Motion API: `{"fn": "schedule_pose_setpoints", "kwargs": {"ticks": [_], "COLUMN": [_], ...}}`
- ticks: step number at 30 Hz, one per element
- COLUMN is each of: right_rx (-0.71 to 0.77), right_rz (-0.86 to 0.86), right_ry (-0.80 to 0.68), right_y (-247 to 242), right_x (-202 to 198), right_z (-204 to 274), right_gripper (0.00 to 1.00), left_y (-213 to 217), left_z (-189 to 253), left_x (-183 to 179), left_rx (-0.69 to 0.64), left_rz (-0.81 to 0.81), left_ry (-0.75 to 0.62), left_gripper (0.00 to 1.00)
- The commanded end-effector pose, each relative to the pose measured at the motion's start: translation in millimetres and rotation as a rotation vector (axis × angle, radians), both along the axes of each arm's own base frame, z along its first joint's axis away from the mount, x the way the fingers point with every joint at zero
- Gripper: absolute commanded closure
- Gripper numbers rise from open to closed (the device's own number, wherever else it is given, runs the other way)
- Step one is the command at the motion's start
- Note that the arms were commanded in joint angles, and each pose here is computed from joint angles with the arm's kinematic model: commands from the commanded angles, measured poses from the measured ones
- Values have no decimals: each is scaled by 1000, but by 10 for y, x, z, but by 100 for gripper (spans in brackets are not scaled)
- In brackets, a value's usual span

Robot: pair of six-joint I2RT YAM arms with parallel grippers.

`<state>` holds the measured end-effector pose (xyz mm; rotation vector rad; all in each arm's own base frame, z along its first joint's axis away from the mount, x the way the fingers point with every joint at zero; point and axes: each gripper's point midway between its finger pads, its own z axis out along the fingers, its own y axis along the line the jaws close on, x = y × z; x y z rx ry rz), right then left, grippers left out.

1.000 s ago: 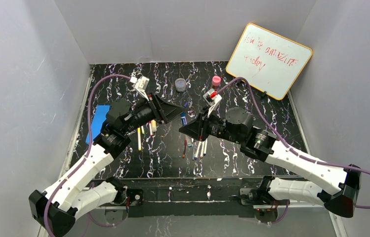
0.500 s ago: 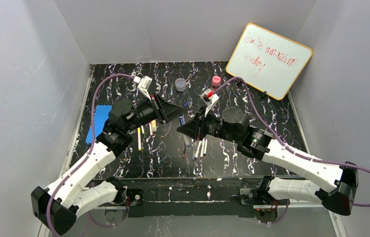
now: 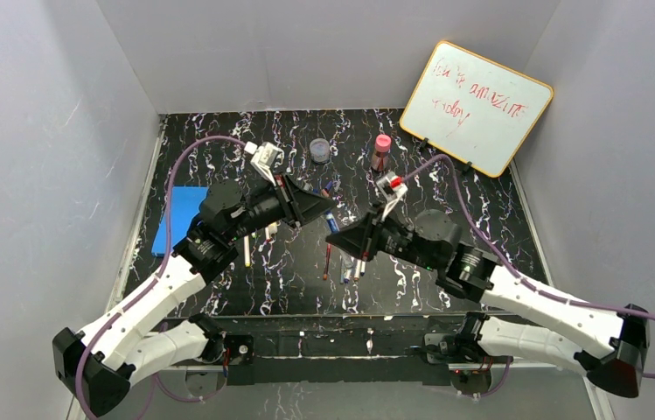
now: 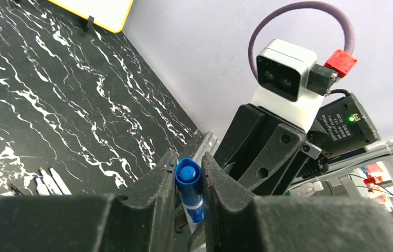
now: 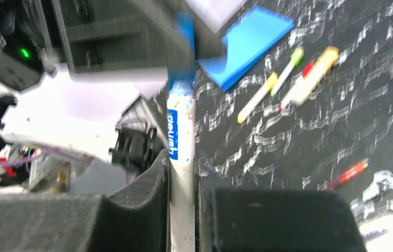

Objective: Open the pen caps

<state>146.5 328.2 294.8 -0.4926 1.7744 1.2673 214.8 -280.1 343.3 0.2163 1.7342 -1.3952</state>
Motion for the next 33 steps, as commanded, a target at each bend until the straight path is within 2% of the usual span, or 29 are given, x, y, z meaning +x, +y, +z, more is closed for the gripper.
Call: {"fn": "schedule_pose_setpoints", "kwargs": {"ticks": [1, 6, 8, 11, 13, 15, 18, 24, 29, 33], "right_rx": [-56, -64, -109, -283, -424, -542, -631, -574, -482, -519], "right_rz": [-100, -167, -254, -498, -603, -641, -617, -567, -518, -531], "right_ry": [150, 116, 99, 139, 155, 179, 244, 388, 450, 509], "right_y": [-355, -522, -630, -950, -1118, -1179, -1136, -1087, -1032, -1069], "right_x": [-72, -16, 113, 400, 508, 550, 590, 776, 881, 919], "right_z": [-450, -332, -341, -596, -853, -1100, -1463, -1907, -2114, -2356], "right_gripper": [99, 99, 99, 99, 99, 99, 99, 99, 99, 99], "left_y": [458, 402, 406, 457, 524, 618, 764, 977, 1005, 982], "left_z": [778, 772, 637, 266, -47, -425, -886, -1444, -1677, -1765], "left_x": [435, 528, 562, 588, 565, 513, 393, 236, 139, 112], "left_rx": [-130, -146, -110, 41, 150, 254, 370, 505, 536, 533], "left_rz": [329, 333, 346, 365, 372, 377, 378, 386, 356, 337], "left_ry": [-216, -209, -179, -133, -100, -62, -12, 40, 64, 72], "left_gripper": [100, 100, 100, 100, 100, 100, 100, 100, 100, 100]}}
